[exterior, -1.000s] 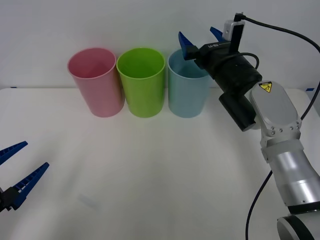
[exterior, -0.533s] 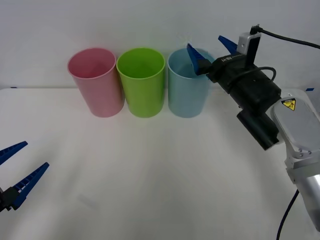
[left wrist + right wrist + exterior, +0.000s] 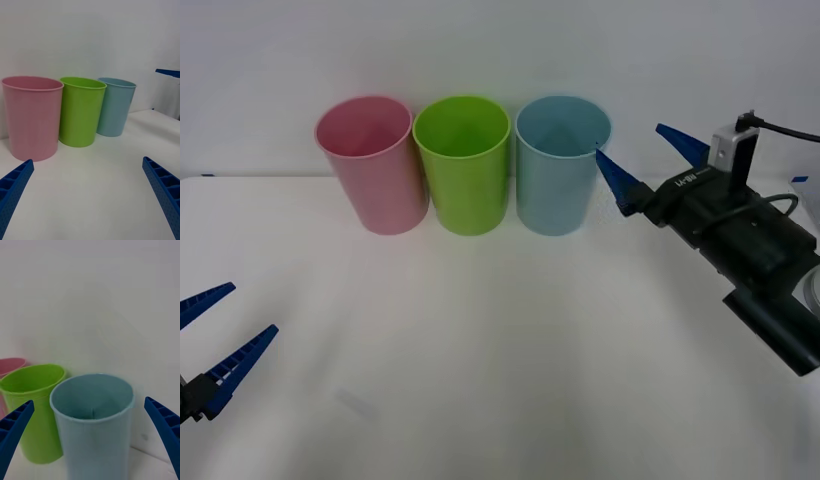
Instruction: Grasp the object on the table and drop it into the matching bin: aluminum can to the light blue bin, PET bottle to the pink bin.
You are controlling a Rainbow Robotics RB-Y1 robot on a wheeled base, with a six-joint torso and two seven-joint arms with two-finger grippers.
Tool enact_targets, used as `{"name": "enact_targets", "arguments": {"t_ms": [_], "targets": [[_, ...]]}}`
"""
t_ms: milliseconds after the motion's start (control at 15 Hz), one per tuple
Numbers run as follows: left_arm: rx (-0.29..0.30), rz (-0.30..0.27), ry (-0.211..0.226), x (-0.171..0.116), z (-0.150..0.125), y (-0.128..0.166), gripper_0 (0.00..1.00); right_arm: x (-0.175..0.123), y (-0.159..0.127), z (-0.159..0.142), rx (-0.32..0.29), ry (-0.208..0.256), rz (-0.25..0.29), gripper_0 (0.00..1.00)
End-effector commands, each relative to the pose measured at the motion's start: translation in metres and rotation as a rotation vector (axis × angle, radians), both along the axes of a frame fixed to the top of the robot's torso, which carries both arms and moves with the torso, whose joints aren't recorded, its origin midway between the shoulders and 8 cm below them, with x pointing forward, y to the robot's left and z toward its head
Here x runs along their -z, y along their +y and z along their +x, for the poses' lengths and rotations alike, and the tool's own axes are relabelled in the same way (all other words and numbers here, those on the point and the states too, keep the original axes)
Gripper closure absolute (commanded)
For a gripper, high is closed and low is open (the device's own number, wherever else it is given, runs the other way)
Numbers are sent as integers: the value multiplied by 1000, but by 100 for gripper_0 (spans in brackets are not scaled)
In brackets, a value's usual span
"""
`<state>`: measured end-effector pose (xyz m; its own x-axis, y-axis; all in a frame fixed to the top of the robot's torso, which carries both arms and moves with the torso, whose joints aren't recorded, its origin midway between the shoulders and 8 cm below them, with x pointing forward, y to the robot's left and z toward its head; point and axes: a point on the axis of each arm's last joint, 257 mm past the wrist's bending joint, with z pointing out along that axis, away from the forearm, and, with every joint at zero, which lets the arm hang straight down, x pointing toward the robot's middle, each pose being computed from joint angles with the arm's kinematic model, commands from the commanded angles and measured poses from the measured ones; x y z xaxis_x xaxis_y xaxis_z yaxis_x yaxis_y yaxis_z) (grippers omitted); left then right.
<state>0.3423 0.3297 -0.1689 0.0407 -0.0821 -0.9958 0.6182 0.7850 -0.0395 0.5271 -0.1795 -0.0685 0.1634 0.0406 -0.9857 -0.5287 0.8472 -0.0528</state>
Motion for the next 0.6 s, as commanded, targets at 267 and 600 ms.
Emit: {"name": "enact_targets", "arguments": {"t_ms": [267,600], "targets": [[0,0,0,0,0,0,0,34,-38,-43,-33,32,-98,0],[0,0,0,0,0,0,0,61,-73,-82,-39,16,-200,0]]}}
